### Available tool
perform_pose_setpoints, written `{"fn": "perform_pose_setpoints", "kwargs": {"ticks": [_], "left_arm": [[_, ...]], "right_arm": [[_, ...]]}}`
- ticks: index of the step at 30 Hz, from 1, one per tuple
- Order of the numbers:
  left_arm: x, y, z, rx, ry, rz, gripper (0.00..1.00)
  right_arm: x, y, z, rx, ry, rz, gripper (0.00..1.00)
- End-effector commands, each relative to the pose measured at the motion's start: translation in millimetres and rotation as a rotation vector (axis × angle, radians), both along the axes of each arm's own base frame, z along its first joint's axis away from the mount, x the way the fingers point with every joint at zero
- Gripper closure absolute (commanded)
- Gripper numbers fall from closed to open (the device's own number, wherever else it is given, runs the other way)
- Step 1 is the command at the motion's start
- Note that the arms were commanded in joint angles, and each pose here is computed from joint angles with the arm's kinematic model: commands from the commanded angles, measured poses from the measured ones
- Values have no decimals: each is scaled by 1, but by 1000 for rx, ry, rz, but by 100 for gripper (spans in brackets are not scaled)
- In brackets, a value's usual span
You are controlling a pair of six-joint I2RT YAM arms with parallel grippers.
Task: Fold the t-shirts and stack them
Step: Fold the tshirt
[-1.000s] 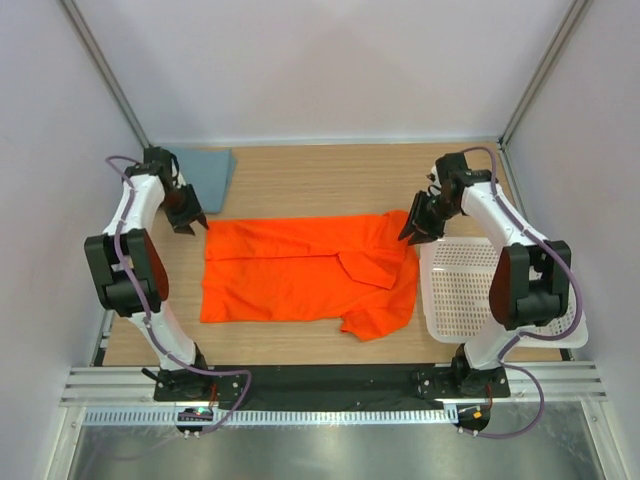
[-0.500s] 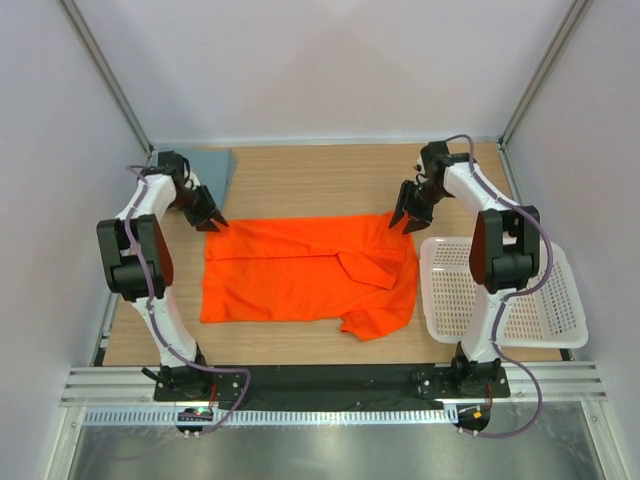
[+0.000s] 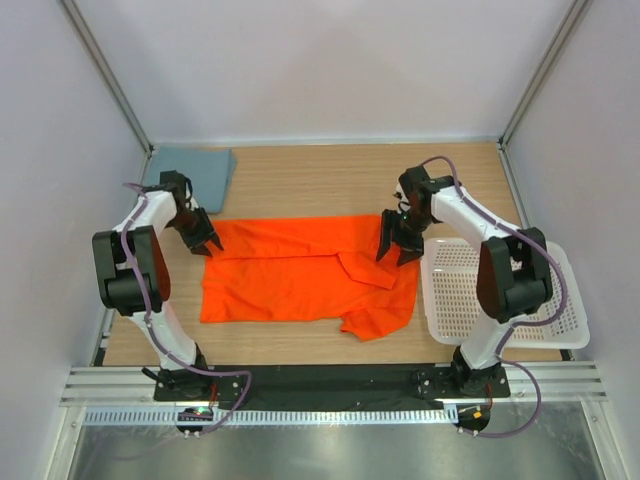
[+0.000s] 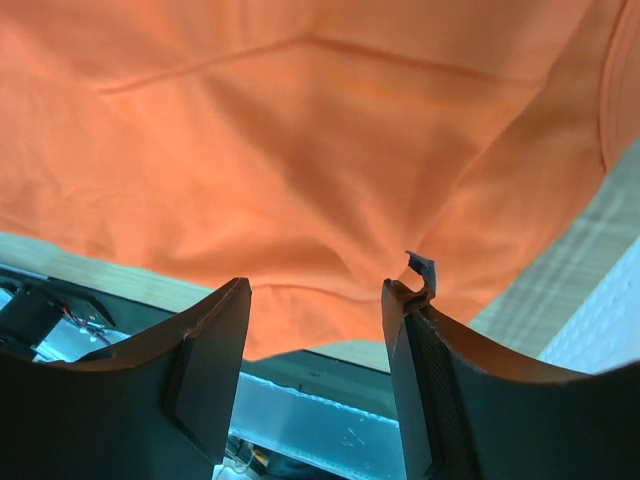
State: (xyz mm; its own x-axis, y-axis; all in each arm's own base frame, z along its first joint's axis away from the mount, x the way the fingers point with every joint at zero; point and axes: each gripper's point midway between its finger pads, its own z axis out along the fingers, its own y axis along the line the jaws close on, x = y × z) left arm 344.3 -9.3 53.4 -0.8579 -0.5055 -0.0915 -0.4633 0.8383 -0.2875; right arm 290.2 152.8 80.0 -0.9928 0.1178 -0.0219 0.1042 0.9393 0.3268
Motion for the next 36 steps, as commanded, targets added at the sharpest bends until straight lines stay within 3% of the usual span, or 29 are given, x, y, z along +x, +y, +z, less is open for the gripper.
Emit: {"fn": "perform_pose_setpoints", "kwargs": {"ticks": [1, 8, 19, 25, 30, 36], "left_arm": [[5, 11, 10, 67, -58, 28, 63], [2, 31, 1, 178, -35, 48, 64], [6, 37, -16, 195, -3, 46, 62], [12, 34, -21, 171, 5, 44, 67], [15, 31, -21, 153, -3, 51, 79], [11, 33, -15, 173, -2, 49, 82]], "right_arm": [[-10, -10, 17, -16, -61, 0, 38], [-23, -13, 12, -32, -56, 1, 38], [-24, -9, 8, -39, -52, 15, 38], [-22, -6, 7, -30, -49, 24, 38], [-23, -5, 3, -28, -32, 26, 38], [-25, -9, -4, -64, -17, 26, 38]]}}
